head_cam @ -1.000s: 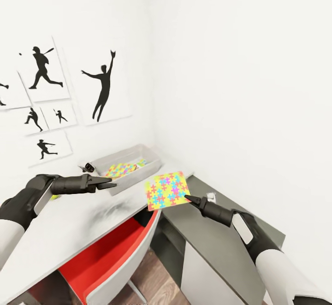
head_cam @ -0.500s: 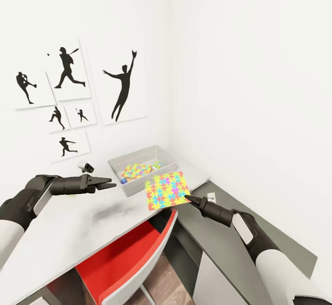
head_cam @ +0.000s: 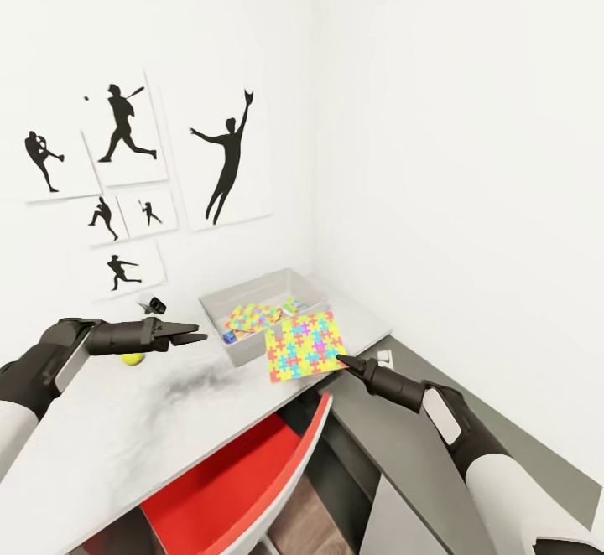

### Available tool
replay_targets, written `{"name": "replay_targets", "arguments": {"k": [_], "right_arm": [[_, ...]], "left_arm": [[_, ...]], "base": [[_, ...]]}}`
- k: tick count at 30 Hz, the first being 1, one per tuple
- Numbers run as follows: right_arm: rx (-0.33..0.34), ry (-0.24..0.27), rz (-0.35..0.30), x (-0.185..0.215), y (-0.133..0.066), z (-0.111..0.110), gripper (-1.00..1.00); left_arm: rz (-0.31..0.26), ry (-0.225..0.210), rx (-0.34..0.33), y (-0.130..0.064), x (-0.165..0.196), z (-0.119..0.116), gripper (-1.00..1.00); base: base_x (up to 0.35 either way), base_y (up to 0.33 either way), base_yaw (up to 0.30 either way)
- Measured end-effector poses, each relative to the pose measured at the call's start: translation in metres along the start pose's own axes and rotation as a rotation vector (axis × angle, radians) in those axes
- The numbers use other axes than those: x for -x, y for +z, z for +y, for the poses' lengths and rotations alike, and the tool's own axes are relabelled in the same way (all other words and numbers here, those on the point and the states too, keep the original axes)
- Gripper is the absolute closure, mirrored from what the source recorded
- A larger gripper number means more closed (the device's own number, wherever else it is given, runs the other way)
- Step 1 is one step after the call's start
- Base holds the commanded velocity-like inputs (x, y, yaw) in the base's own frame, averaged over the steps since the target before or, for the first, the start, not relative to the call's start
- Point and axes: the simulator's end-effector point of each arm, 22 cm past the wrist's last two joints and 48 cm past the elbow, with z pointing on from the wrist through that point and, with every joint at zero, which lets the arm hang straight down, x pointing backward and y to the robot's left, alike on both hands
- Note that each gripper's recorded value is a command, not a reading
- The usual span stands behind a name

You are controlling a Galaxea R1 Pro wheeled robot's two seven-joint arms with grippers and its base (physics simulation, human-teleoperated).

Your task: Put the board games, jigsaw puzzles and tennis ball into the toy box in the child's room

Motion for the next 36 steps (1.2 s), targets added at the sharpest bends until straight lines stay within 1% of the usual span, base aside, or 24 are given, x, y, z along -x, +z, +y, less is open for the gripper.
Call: {"name": "replay_targets", "arguments": {"k": [14,27,36], "right_arm": [[0.000,0.000,0.000,0.0001,0.0004,-0.0002,1.00],[0.001,-0.001,0.000,-0.0003,0.0008,0.0003,1.00],[0.001,-0.001,0.000,-0.0003,0.0007,0.0003,1.00]], "left_arm": [[0.000,0.001,0.001,-0.0006,0.0002,0.0005,-1.00],[-0.001,0.002,0.002,-0.0014,0.0004,0.0002,-1.00],[-0.002,0.002,0.001,-0.0011,0.0004,0.0001,-1.00]], "base": [[0.126,0.038,0.020],[0.164,0.060,0.113],[0.121,0.010,0.151]]}}
